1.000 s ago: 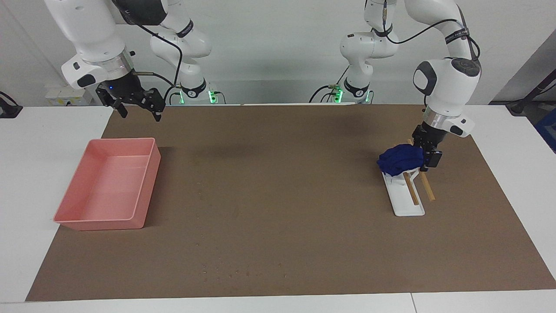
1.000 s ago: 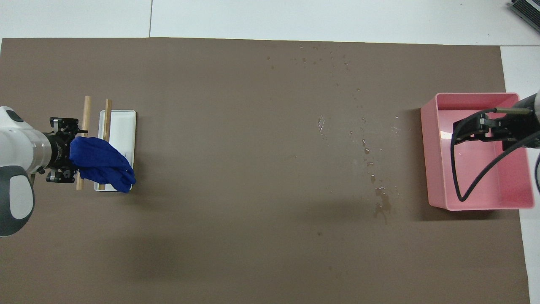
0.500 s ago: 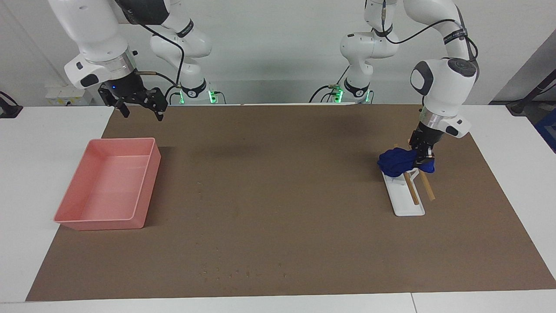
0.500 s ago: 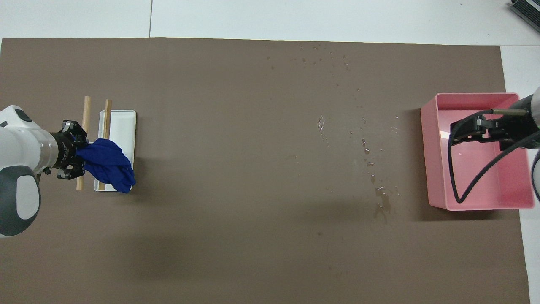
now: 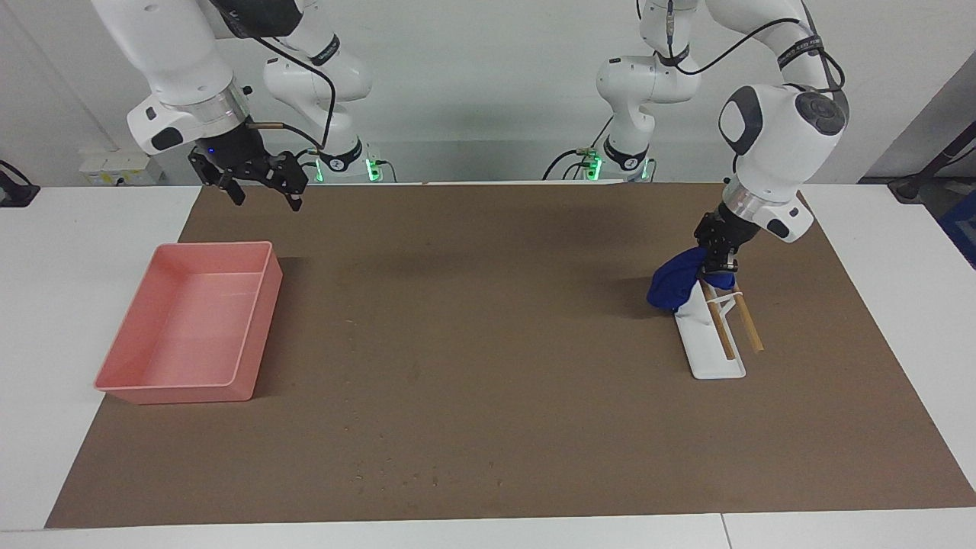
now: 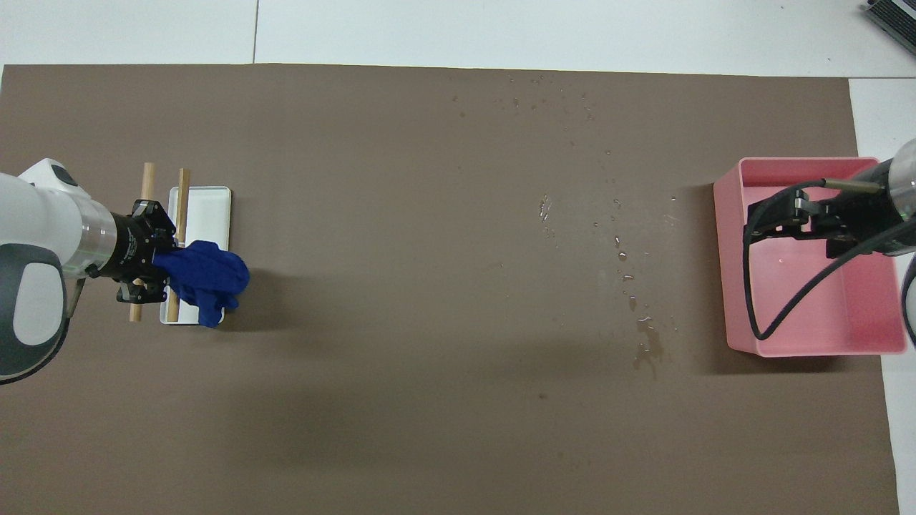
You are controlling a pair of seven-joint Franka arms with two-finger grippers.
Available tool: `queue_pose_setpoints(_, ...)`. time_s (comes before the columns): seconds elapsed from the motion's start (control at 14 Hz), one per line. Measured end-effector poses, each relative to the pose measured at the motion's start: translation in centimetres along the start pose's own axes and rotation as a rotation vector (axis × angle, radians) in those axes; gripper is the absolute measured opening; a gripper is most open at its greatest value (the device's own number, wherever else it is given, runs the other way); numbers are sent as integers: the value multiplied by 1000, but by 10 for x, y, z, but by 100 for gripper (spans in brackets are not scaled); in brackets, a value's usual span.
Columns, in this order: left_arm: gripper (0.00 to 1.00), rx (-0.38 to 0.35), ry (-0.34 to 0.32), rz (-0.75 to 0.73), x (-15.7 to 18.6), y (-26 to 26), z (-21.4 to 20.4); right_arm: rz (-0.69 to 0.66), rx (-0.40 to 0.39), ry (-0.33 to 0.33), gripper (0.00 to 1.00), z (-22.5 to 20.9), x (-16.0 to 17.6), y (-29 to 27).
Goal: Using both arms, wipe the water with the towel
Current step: 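Lift the cloth with the left gripper while the right gripper approaches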
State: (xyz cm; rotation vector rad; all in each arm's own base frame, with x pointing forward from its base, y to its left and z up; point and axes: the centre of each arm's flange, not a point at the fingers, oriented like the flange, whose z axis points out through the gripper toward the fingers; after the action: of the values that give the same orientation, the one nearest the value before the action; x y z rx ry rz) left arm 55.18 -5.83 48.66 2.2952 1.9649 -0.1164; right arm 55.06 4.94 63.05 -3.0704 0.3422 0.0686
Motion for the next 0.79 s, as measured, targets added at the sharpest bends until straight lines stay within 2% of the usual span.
queue_pose_setpoints(0.21, 17, -18, -43, -73, -46, 10, -28, 130, 89, 4, 100, -3, -5, -28)
queue_pose_setpoints(0.5, 17, -45, -68, -157, -152, 7, -55, 417, 203, -24, 100, -1, -21, -94)
queue_pose_setpoints(0.79, 17, -78, -101, -179, -228, -7, -86, 721, 355, -146, 100, 11, -23, -142)
